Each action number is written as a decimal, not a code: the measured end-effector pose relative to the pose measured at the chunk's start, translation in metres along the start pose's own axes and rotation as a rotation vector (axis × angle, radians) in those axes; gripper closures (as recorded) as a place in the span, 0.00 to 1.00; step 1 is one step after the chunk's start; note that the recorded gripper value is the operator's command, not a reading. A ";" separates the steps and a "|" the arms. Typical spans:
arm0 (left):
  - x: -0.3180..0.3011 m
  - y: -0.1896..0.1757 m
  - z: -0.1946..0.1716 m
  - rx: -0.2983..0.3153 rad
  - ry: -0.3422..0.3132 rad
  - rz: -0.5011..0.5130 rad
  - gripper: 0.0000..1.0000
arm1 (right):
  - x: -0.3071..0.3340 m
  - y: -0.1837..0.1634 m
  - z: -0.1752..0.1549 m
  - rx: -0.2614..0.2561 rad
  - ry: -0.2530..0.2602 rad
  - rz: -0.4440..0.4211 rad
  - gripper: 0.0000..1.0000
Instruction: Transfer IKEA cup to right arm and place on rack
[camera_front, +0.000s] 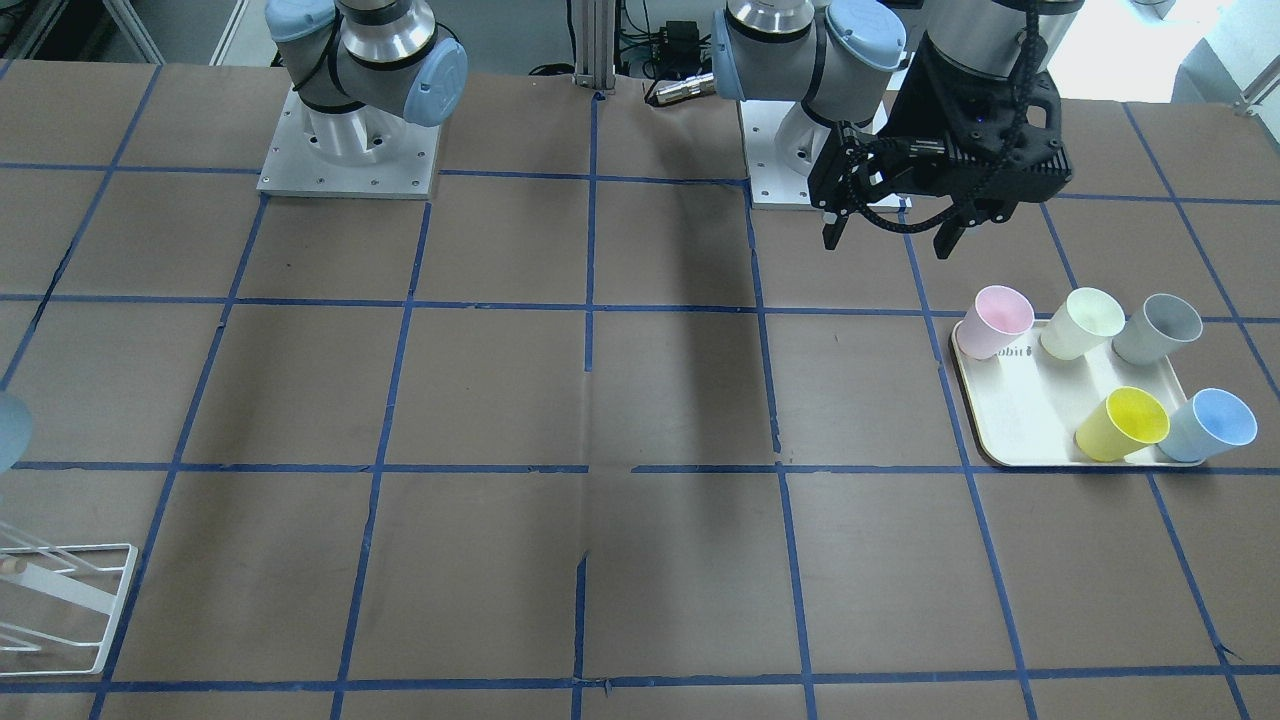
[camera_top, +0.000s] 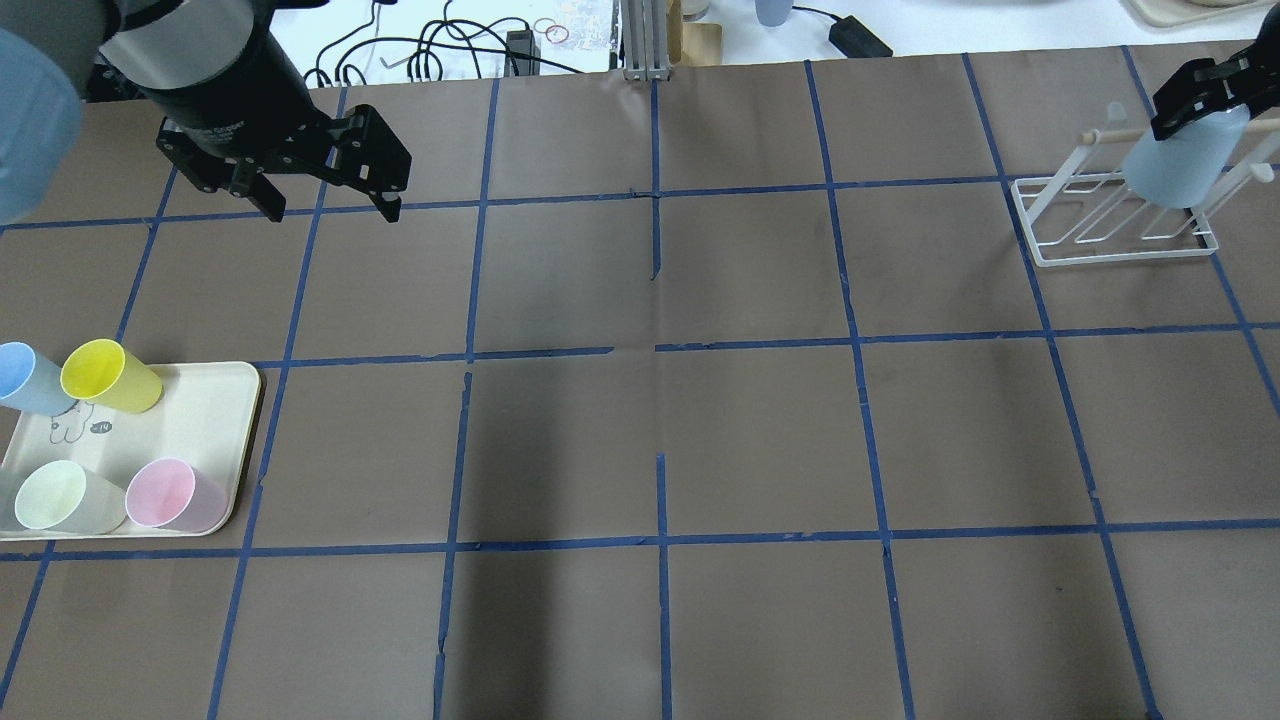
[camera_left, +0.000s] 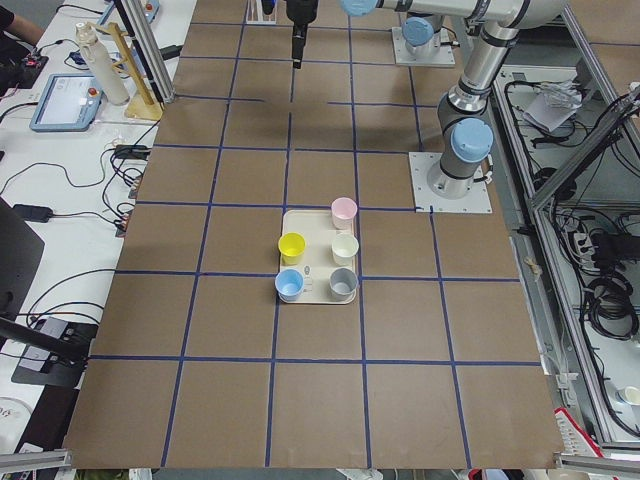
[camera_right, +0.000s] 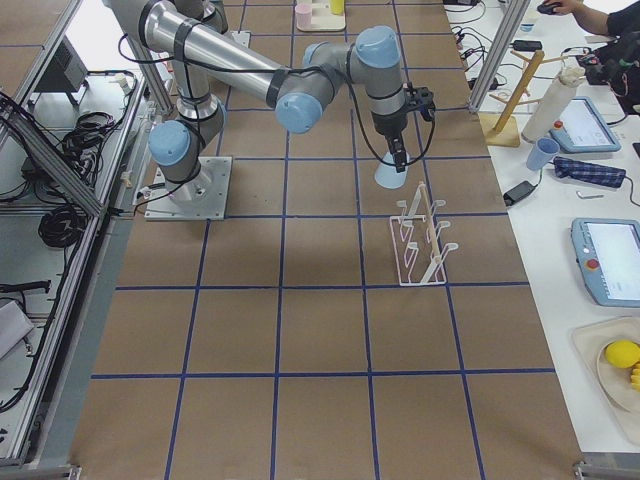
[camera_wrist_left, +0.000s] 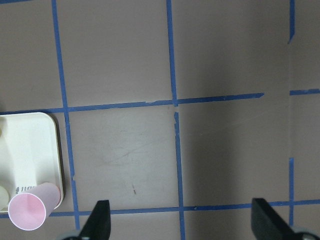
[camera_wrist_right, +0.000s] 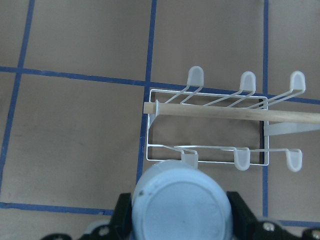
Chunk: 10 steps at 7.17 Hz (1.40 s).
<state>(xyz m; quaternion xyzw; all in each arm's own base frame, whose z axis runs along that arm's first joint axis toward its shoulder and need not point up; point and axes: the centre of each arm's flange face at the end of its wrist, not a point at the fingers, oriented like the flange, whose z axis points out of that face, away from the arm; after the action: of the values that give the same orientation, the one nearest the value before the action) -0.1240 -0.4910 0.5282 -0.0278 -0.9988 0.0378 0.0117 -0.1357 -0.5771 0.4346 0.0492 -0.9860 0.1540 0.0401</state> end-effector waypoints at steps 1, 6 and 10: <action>-0.006 0.001 -0.001 -0.024 0.002 -0.009 0.00 | 0.010 0.000 0.014 -0.007 -0.003 0.012 1.00; -0.007 0.000 0.000 -0.054 0.008 -0.019 0.00 | 0.020 -0.002 0.050 -0.029 -0.019 0.034 1.00; -0.008 0.002 0.002 -0.066 0.007 -0.023 0.00 | 0.024 -0.004 0.072 -0.029 -0.018 0.052 1.00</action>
<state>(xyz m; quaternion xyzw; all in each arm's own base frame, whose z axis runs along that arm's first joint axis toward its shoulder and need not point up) -0.1161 -0.4894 0.5254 -0.0168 -0.9997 0.0046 0.0146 -0.1639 -0.6055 0.3695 0.0245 -0.9894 0.1401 0.0278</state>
